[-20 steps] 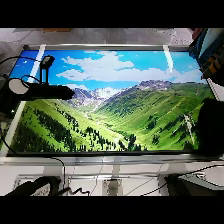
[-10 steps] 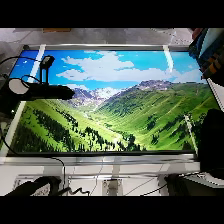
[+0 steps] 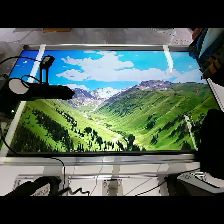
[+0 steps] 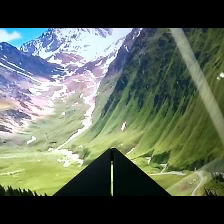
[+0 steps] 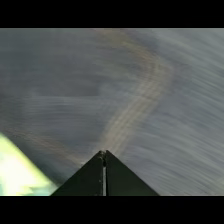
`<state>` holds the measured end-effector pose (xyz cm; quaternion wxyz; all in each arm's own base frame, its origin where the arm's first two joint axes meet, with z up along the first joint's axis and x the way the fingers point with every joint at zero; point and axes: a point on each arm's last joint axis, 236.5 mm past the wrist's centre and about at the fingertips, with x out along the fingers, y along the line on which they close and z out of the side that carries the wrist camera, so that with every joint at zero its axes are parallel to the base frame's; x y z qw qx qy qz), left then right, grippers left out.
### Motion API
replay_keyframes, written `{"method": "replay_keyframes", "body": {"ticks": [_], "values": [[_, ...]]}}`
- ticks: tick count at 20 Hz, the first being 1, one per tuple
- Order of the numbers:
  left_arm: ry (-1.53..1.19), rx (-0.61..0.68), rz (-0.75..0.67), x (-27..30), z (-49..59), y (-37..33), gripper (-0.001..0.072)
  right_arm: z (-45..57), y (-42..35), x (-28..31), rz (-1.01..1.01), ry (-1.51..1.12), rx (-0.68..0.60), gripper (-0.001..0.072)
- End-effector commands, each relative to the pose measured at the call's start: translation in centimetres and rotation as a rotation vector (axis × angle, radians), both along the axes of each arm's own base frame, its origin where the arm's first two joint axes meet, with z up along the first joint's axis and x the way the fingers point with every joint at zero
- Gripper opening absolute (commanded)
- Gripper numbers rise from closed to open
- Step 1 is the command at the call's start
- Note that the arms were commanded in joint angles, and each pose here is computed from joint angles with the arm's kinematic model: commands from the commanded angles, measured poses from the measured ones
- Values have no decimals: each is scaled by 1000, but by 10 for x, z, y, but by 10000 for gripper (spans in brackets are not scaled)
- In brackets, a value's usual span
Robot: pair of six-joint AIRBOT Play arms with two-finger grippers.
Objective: Fold the clothes and pants, and hang the long-sleeved shirts on hangers.
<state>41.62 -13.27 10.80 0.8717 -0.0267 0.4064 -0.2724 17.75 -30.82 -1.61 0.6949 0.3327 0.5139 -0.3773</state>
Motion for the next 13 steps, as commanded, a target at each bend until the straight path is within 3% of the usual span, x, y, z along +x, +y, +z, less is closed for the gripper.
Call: {"method": "replay_keyframes", "body": {"ticks": [1,6,10,13], "values": [[0,0,0,0,0,0,7,32,58,109,397,-108,-140,8],[0,0,0,0,0,0,6,103,236,221,920,-349,-295,9],[0,0,0,0,0,0,7,111,338,233,1239,-392,-357,8],[0,0,0,0,0,0,7,110,362,230,1309,-396,-364,9]]}}
